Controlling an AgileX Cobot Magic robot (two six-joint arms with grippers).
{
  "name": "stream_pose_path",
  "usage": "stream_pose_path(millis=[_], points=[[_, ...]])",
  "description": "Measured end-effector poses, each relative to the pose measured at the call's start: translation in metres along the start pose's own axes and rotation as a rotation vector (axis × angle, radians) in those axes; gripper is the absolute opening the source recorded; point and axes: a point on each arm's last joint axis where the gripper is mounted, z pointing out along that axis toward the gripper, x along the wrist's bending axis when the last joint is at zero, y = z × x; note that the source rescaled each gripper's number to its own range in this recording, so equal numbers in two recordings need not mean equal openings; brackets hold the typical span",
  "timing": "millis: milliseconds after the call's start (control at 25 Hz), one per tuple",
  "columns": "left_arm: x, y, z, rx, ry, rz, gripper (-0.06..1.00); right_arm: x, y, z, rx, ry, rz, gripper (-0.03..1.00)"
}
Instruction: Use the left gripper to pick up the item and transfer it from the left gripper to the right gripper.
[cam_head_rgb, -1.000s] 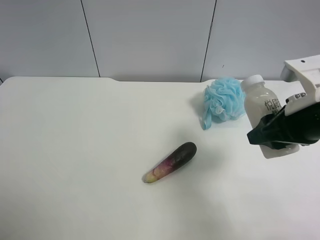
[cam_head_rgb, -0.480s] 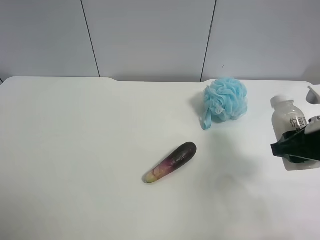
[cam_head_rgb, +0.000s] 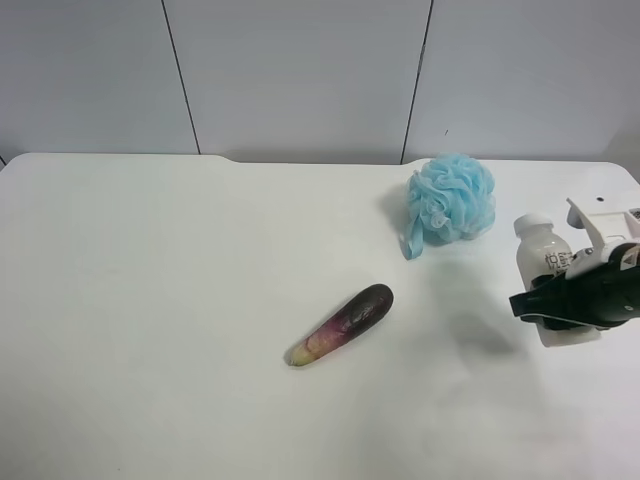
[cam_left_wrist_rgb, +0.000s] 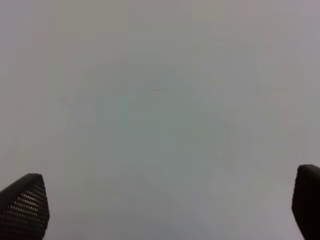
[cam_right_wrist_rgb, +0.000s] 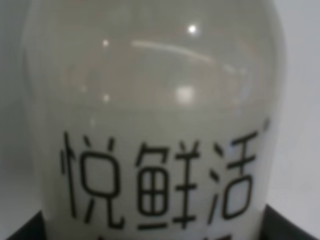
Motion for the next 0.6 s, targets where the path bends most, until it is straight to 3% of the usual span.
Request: stream_pose_path(millis=[600], points=[[0.0,0.0,0.0,0.0,0.0,0.0,0.95,-0.001,0.005,0.046,0.105,0.003,-0.006,0.0]])
